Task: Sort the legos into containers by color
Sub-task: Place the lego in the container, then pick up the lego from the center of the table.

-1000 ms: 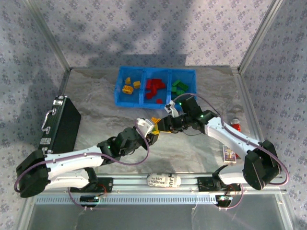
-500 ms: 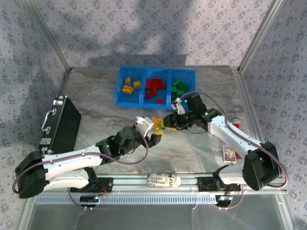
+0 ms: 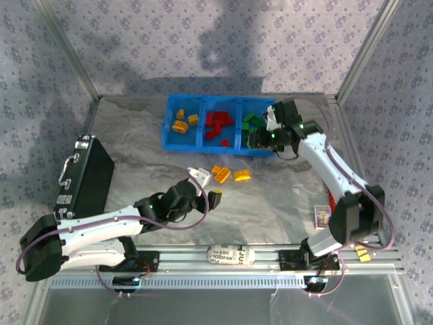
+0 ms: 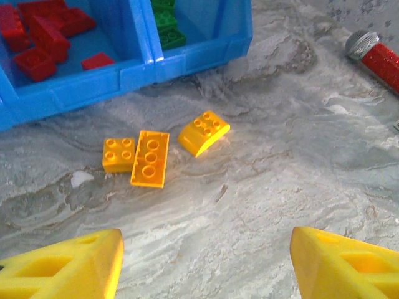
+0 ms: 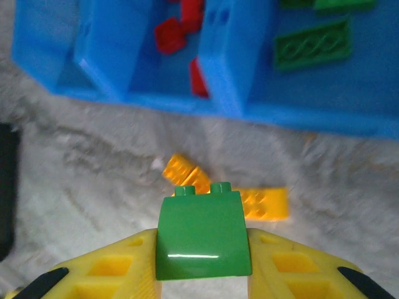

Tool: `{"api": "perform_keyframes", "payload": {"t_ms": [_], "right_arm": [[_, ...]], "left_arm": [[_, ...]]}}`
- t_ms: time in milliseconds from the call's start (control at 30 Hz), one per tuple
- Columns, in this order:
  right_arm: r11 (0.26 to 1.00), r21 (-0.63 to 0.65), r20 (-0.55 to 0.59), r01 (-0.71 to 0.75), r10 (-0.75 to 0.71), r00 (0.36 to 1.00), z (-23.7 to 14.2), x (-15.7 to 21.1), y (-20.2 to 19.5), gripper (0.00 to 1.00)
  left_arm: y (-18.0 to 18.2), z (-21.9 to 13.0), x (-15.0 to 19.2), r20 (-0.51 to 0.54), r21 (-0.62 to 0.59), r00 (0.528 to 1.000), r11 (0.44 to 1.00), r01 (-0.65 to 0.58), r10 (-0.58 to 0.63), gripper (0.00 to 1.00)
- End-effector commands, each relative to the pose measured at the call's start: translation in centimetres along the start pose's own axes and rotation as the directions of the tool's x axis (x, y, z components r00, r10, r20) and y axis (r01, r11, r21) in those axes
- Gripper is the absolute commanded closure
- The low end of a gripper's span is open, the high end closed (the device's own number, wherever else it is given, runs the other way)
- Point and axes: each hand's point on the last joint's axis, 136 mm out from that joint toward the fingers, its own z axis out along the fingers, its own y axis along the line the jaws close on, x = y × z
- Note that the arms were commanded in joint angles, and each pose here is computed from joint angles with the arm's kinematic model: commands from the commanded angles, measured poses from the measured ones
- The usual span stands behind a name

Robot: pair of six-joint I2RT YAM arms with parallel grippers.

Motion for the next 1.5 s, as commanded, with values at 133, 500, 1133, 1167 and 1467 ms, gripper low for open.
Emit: {"api": "perform_keyframes", "payload": {"t_ms": [133,500,1133,1167,1467], "right_arm": [[0.975,0.221,-0.016,0.034,-0.031,0.999,2.6,-5.7,-3.8,0.34],[0.979,0.204,0.067,-0.004,-0.010,0.998,1.8,-1.4,-4.7,0.05],[0.986,0.164,0.009,0.027,-0.029,1.000,0.3,5.8,-5.4,0.14],[0.985,0.171,0.002,0.031,-0.032,0.999,0.4,6.1,-5.5,0.13],[0.982,0.188,-0.002,0.031,-0.031,1.000,-0.1,8.0,-6.5,0.13]], "left_arm": [[0.1,-0.5,0.0,-0.036,-0.021,0.998,0.999,0.044,-0.045,0.28],[0.7,0.5,0.6,-0.062,-0.046,0.997,0.998,0.035,-0.038,0.28],[3.6,7.5,1.1,-0.307,-0.125,0.932,0.979,0.161,-0.193,0.28],[3.7,7.9,1.1,-0.326,-0.134,0.925,0.978,0.161,-0.197,0.29],[3.6,11.1,3.1,-0.463,-0.162,0.866,0.979,0.123,-0.186,0.30]]}}
